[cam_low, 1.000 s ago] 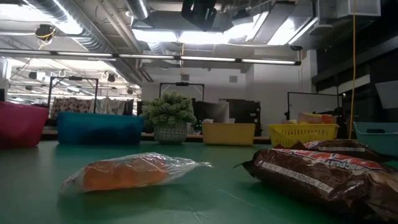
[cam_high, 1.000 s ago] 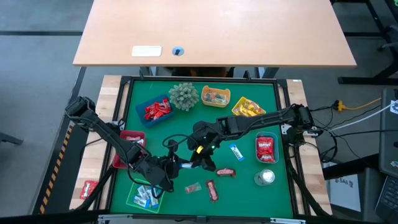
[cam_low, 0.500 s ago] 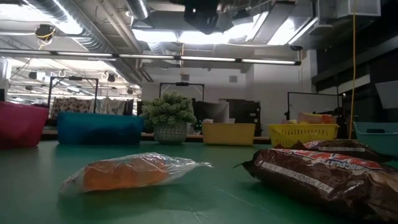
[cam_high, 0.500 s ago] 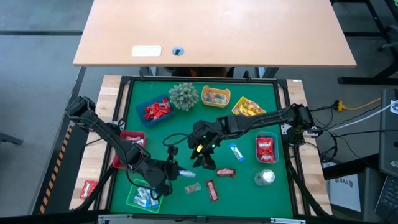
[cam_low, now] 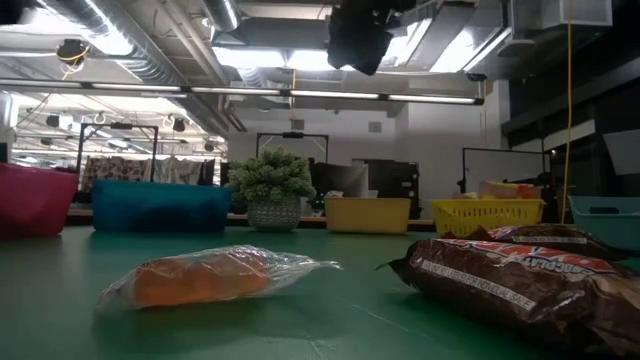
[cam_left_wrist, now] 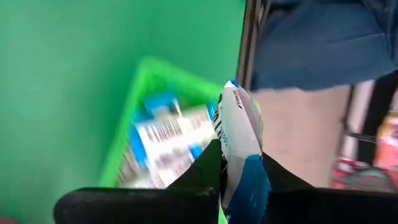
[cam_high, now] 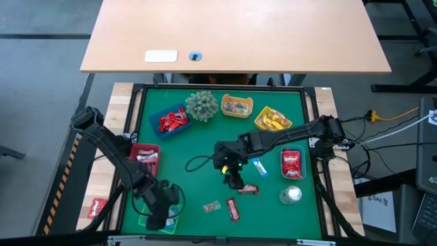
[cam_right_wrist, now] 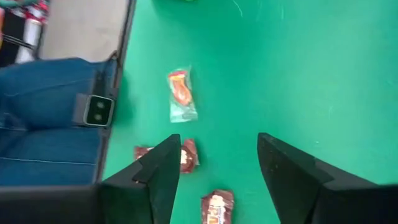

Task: Sort candy
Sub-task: Put the white-blue chocolate into the green bin

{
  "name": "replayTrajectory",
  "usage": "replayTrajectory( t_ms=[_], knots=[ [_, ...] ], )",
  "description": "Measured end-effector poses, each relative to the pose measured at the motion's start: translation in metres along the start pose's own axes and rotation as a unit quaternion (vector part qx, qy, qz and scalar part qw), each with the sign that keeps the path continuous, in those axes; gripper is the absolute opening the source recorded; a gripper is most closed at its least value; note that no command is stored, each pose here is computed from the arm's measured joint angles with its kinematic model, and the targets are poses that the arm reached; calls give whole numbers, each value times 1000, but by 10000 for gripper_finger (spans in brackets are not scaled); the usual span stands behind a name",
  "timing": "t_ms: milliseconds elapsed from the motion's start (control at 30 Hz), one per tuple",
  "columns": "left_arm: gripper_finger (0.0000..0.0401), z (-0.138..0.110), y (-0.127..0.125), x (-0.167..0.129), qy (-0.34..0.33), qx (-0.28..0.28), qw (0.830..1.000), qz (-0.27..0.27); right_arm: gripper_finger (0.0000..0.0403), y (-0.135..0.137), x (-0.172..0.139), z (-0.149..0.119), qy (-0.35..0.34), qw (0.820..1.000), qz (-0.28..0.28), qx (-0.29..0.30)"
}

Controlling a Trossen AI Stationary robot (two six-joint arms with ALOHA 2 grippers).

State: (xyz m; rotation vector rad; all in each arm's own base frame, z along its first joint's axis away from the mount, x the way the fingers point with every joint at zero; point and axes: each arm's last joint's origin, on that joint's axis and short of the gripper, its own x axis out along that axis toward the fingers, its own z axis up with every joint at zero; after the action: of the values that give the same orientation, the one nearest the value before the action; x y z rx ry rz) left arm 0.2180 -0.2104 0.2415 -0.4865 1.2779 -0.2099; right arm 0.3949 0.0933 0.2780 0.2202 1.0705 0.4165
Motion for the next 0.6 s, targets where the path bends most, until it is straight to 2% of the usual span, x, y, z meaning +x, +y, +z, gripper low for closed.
replayTrajectory(
  t_ms=[200, 400, 600],
  knots=[
    [18, -23, -10, 2, 45, -111, 993, 3, 207, 11, 5, -10, 36, 998, -39, -17],
    [18, -35, -6, 1, 63, -229, 970, 55, 207, 15, 5, -25, 105, 991, -82, -26],
    [45, -40, -3, 0, 70, -277, 955, 86, 207, 12, 0, -39, 175, 977, -122, -21]
  ],
)
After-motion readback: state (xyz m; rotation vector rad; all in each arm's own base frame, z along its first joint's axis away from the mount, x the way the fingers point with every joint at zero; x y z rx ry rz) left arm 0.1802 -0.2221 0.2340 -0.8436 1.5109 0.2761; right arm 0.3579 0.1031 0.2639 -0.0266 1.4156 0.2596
